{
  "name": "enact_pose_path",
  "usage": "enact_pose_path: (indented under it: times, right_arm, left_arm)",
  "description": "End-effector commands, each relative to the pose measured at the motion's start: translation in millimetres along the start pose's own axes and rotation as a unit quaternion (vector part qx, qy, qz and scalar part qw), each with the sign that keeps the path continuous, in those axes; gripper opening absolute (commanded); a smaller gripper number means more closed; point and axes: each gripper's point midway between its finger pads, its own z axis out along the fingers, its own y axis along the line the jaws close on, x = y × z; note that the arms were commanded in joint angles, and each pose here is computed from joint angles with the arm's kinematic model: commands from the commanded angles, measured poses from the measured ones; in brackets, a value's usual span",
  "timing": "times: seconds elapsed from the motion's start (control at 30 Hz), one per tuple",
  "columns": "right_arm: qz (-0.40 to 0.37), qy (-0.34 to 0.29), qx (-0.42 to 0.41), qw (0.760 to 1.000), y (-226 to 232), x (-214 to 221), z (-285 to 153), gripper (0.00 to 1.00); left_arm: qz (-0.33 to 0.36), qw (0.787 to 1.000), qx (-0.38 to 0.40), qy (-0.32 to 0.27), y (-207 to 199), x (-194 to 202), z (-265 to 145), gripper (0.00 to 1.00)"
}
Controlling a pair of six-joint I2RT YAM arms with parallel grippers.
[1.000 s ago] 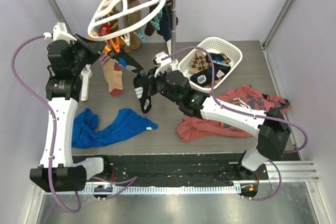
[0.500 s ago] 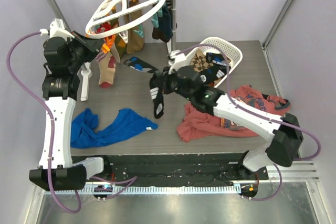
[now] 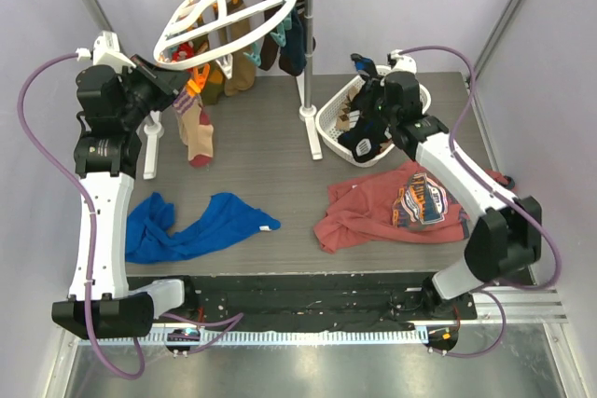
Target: Remove the socks clipped to the hanger
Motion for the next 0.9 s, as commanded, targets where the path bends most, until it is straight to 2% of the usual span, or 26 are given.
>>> enact_pose_path:
  times: [0.0,0.27,0.43,0.5,0.57,0.6,0.67,0.7,0.87]
  right_arm:
    - [0.030,-0.012,0.029,0.999,-27.6,-21.7,28.9,0.10]
    - [0.112,0.007,0.087,0.990,-103.4,8.2,105.0,0.10]
    - [0.152,-0.010,0.106,0.983,-128.9,7.2,128.2,0.10]
    - [0.153,-0.014,0.121,0.981,-136.3,8.5,133.7,0.13]
    - [0.152,-0.015,0.128,0.980,-140.1,9.2,134.8,0.26]
    - [0.150,-0.013,0.128,0.980,-138.8,8.5,132.9,0.39]
    - [0.144,-0.018,0.129,0.981,-137.7,2.7,127.8,0.48]
    - [0.141,-0.012,0.132,0.981,-136.7,0.0,118.3,0.56]
    - [0.110,-0.024,0.113,0.987,-120.9,-27.4,83.3,0.73]
  left_arm:
    - [0.024,0.998,0.052,-0.005,-25.6,-9.4,-5.7,0.00]
    - [0.030,0.997,0.065,0.001,-30.0,-6.3,-8.0,0.01]
    - [0.036,0.997,0.075,0.008,-32.3,-2.2,-6.3,0.01]
    - [0.039,0.996,0.080,0.008,-34.6,-2.2,-7.4,0.01]
    - [0.043,0.995,0.085,0.009,-36.1,-1.2,-7.3,0.01]
    - [0.045,0.995,0.090,0.012,-38.2,-0.5,-7.9,0.01]
    - [0.049,0.995,0.091,0.013,-38.9,0.6,-9.0,0.01]
    - [0.049,0.995,0.091,0.014,-38.4,1.2,-8.6,0.01]
    - [0.056,0.993,0.102,0.020,-43.3,2.9,-9.3,0.03]
